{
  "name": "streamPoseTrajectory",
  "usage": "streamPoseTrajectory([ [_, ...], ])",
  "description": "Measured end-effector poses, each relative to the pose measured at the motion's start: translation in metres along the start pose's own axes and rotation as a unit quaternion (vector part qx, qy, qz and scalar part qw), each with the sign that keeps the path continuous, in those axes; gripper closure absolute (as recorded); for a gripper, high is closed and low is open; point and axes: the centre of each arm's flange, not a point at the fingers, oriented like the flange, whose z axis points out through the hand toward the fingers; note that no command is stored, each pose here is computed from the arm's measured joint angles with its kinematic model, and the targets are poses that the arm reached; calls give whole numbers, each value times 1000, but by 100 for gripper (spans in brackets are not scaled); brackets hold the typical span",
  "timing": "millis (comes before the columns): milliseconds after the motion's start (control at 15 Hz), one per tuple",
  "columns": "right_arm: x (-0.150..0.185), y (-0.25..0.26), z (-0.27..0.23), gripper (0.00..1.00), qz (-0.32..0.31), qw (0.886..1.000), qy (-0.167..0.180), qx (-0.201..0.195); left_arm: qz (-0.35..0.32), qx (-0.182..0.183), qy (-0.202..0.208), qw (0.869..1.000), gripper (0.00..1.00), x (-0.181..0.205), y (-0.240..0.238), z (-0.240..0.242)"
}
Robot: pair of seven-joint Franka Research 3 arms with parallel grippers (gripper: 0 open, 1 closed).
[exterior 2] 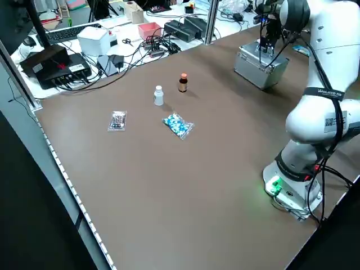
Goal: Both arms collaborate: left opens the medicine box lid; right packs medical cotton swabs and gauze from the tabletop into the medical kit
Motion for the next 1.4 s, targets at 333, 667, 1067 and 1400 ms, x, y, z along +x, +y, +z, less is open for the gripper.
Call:
streamPoseTrajectory([
  [333, -18, -5, 27, 1, 13, 1000, 24, 3, -7, 1, 6, 1000, 42, 8, -6, -4],
  [667, -25, -15, 59, 4, -1, 998, 55, -1, -7, 4, 4, 1000, 63, 8, -7, -4],
  [1067, -32, -22, 80, 9, 10, 997, 71, -2, -7, 4, 5, 1000, 80, 8, -7, -4],
  [1400, -33, -22, 80, 11, 13, 997, 73, -5, -6, 8, 5, 1000, 92, 8, -8, -3],
])
